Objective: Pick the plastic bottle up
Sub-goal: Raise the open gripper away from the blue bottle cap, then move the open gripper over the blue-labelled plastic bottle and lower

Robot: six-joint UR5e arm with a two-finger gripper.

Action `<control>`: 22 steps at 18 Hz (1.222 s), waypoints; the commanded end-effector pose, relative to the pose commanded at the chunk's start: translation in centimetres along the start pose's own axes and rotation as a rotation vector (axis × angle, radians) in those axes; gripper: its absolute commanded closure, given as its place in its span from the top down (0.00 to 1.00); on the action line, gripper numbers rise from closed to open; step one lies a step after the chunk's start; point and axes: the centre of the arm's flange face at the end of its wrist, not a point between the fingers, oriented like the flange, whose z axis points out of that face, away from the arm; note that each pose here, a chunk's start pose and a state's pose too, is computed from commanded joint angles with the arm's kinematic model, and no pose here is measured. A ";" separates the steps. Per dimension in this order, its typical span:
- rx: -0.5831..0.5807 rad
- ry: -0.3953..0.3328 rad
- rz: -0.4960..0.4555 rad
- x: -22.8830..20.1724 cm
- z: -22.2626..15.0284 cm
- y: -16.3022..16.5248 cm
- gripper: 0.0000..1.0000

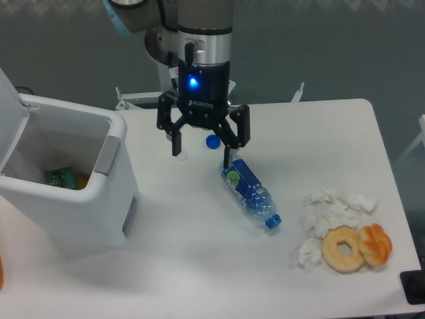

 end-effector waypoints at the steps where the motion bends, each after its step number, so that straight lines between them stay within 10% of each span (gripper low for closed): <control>1: -0.001 0.001 0.000 0.0 0.1 0.0 1.00; 22: -0.169 0.033 -0.289 -1.8 3.2 11.0 1.00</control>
